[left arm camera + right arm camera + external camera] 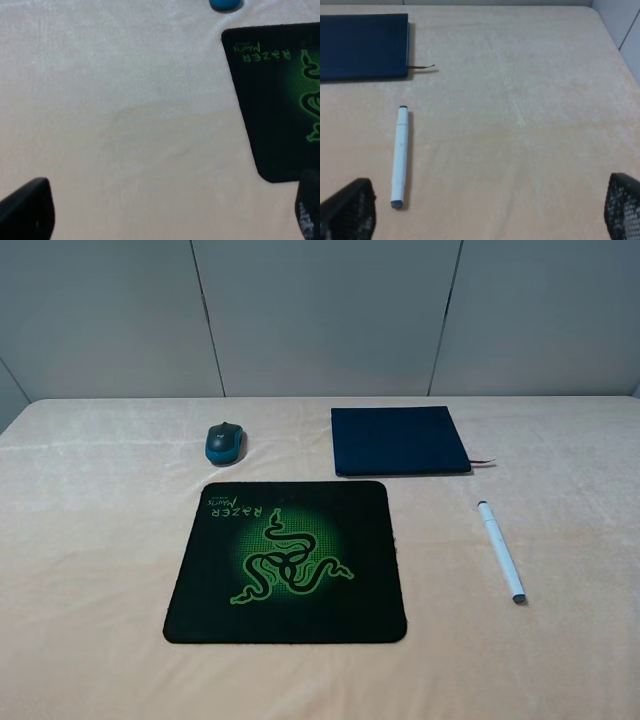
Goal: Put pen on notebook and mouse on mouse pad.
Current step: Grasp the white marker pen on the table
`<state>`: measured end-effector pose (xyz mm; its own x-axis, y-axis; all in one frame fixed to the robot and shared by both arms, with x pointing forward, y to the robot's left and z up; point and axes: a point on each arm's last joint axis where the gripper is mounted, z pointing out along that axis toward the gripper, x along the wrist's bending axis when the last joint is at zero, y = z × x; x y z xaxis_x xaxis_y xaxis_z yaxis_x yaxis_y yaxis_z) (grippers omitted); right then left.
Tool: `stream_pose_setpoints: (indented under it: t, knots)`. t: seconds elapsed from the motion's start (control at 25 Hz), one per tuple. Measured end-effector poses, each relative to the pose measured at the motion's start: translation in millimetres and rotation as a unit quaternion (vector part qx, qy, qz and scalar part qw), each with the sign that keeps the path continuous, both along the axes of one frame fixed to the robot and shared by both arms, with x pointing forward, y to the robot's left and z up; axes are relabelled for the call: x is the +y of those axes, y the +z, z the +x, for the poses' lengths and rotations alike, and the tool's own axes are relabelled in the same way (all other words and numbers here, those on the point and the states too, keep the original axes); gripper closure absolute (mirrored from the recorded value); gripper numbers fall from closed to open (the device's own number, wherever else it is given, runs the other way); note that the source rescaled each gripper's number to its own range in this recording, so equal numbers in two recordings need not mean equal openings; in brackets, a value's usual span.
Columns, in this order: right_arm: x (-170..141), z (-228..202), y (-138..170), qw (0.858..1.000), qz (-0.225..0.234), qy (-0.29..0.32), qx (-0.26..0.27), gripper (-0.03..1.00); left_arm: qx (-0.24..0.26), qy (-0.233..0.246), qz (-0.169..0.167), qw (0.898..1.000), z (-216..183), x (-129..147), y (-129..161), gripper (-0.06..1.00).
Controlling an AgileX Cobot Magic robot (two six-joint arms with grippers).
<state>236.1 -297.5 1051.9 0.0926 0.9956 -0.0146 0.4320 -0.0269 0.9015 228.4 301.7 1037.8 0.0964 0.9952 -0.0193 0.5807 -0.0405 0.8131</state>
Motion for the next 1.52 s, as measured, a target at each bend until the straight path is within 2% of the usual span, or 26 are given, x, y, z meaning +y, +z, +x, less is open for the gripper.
stream_pose_setpoints:
  t: [1.32,1.52]
  knots:
    - [0,0,0,1.0,0.0,0.0,0.0,-0.03,0.0,0.0,0.0,1.0,0,0,0,0.02]
    - [-1,10,19,1.0,0.003,0.0,0.023,-0.03,0.0,0.0,0.0,1.0,0,0,0,0.02]
